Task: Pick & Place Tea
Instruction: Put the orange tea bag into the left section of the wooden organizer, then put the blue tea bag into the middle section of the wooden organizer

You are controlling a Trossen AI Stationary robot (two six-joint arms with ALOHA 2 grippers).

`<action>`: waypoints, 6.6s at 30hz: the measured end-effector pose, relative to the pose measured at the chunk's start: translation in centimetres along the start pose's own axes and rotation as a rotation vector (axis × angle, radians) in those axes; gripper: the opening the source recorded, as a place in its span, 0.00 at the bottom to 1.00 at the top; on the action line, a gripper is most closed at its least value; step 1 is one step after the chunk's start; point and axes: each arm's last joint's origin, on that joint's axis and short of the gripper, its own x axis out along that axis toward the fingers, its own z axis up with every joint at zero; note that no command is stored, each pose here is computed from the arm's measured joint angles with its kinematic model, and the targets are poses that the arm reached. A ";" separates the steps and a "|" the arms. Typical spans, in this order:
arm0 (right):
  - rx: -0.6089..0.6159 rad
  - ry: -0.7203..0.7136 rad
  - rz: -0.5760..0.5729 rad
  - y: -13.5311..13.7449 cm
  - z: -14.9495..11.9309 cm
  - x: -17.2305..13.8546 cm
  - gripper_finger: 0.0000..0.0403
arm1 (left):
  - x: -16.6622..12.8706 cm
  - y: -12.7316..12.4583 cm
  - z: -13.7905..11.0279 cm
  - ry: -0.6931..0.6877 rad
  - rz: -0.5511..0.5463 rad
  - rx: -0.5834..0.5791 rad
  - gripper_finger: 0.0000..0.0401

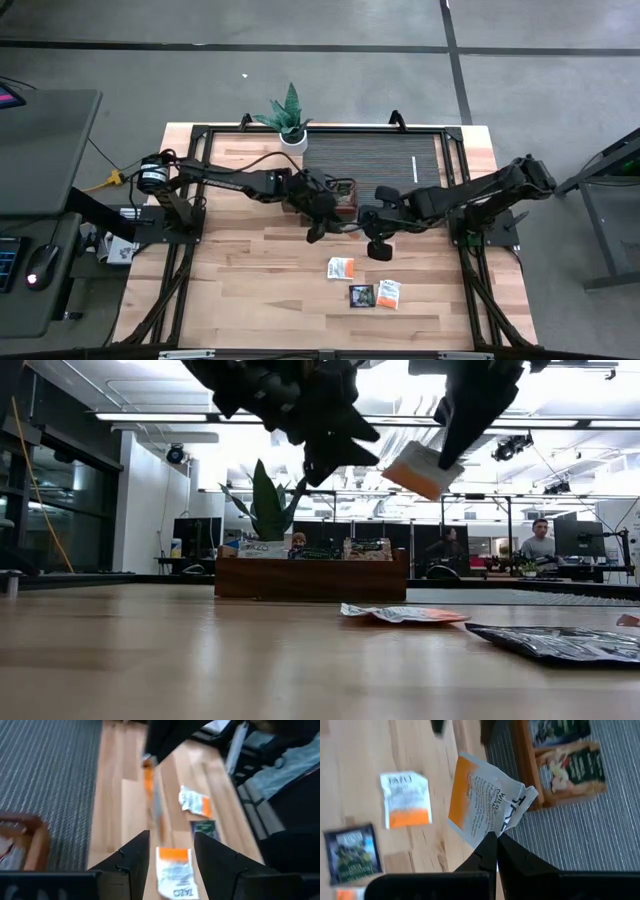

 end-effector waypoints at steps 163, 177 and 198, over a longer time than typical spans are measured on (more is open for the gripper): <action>0.503 -0.290 0.037 -1.5 -6.9 -2.1 0.37 | -8.7 6.6 -14.4 -0.404 0.579 -0.376 0.34; 0.457 -0.124 0.199 -1.0 -8.5 -0.4 0.37 | -9.4 5.3 -10.6 -0.497 0.391 -0.325 0.34; 0.450 -0.147 0.466 1.9 -10.5 1.3 0.37 | -3.3 -4.0 -10.7 -0.325 0.169 -0.371 0.34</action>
